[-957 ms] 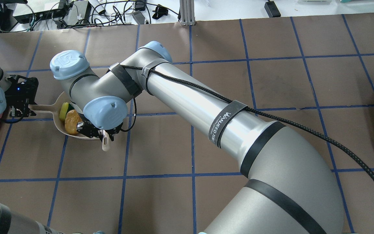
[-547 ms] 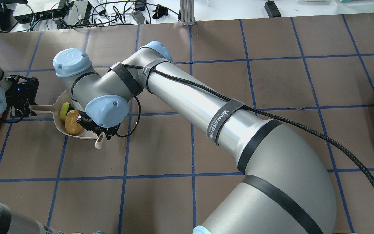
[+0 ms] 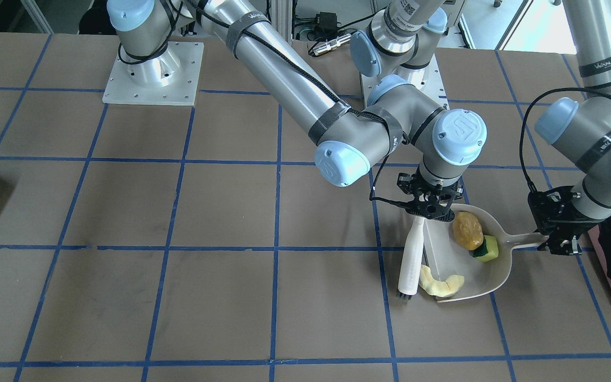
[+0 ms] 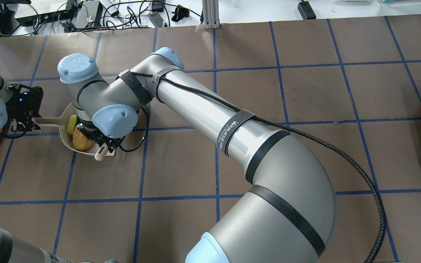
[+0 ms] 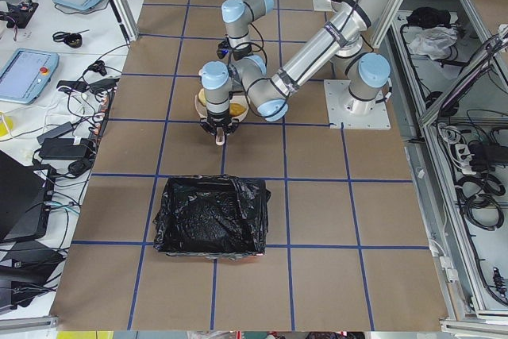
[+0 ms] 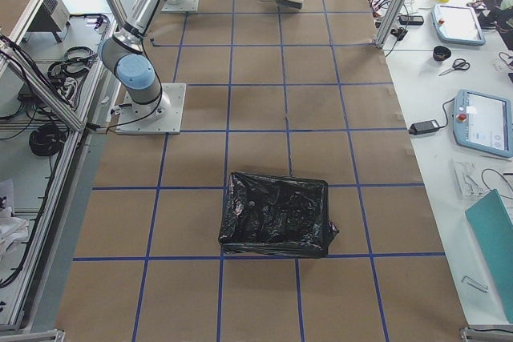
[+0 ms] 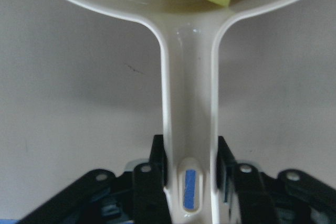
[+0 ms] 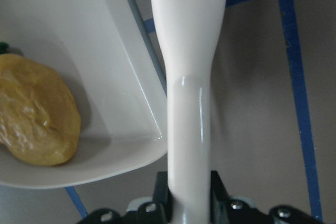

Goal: Sweep and dump trash in nearest bin
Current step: 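Sweep the trash pieces into the dustpan with the right gripper's brush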

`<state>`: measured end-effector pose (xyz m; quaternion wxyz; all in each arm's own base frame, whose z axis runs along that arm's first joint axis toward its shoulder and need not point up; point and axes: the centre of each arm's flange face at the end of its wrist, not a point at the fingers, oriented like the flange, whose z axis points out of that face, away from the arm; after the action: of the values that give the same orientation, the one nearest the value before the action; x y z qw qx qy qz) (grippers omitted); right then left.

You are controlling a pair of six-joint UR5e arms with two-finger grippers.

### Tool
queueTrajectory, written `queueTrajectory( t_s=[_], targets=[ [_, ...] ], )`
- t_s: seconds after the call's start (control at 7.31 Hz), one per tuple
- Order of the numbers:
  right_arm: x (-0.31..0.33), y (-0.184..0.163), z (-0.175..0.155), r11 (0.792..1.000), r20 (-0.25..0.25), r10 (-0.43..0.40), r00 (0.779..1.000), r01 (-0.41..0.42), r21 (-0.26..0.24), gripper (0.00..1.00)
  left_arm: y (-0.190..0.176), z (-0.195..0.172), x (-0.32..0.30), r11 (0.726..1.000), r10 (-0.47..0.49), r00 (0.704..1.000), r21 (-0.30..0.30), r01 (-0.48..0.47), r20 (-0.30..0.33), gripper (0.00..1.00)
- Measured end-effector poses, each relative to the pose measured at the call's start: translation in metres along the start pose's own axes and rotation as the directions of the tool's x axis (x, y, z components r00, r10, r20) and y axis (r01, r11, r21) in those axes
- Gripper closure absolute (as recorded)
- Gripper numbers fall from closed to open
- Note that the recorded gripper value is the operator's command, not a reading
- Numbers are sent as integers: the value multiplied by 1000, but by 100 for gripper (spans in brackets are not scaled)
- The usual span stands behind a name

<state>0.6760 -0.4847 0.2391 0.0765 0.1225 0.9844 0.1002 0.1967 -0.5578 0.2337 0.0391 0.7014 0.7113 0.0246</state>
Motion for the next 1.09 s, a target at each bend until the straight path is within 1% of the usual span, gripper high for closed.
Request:
queueTrajectory(
  t_s=[0.14, 0.27, 0.41, 0.55, 0.68, 0.82, 0.96, 1.09],
  targets=[
    [-3, 6, 3, 993, -7, -119, 993, 119, -2, 100, 0, 0, 0, 1000, 0, 1000, 0, 0, 0, 100],
    [-3, 9, 7, 963, -20, -269, 963, 269, -14, 100, 0, 0, 0, 1000, -1, 1000, -1, 1, 1, 100],
    [0, 11, 9, 909, -37, -416, 909, 414, -38, 100, 0, 0, 0, 1000, -2, 1000, -1, 2, 1, 100],
    [6, 10, 8, 848, -60, -530, 846, 527, -58, 100, 0, 0, 0, 1000, -4, 1000, -1, 4, 1, 100],
    [11, 6, 6, 798, -88, -602, 793, 598, -74, 100, 0, 0, 0, 1000, -4, 1000, -1, 4, 2, 100],
    [15, 6, 3, 789, -105, -614, 782, 608, -85, 100, 2, -1, -1, 1000, -1, 1000, -1, 1, 5, 100],
    [20, 8, -5, 808, -120, -589, 799, 581, -95, 100, 4, -3, -2, 1000, 3, 1000, 2, -3, 11, 100],
    [29, 10, -19, 829, -137, -558, 818, 546, -119, 100, 6, -3, -1, 1000, 10, 1000, 15, -10, 18, 100]
  ],
)
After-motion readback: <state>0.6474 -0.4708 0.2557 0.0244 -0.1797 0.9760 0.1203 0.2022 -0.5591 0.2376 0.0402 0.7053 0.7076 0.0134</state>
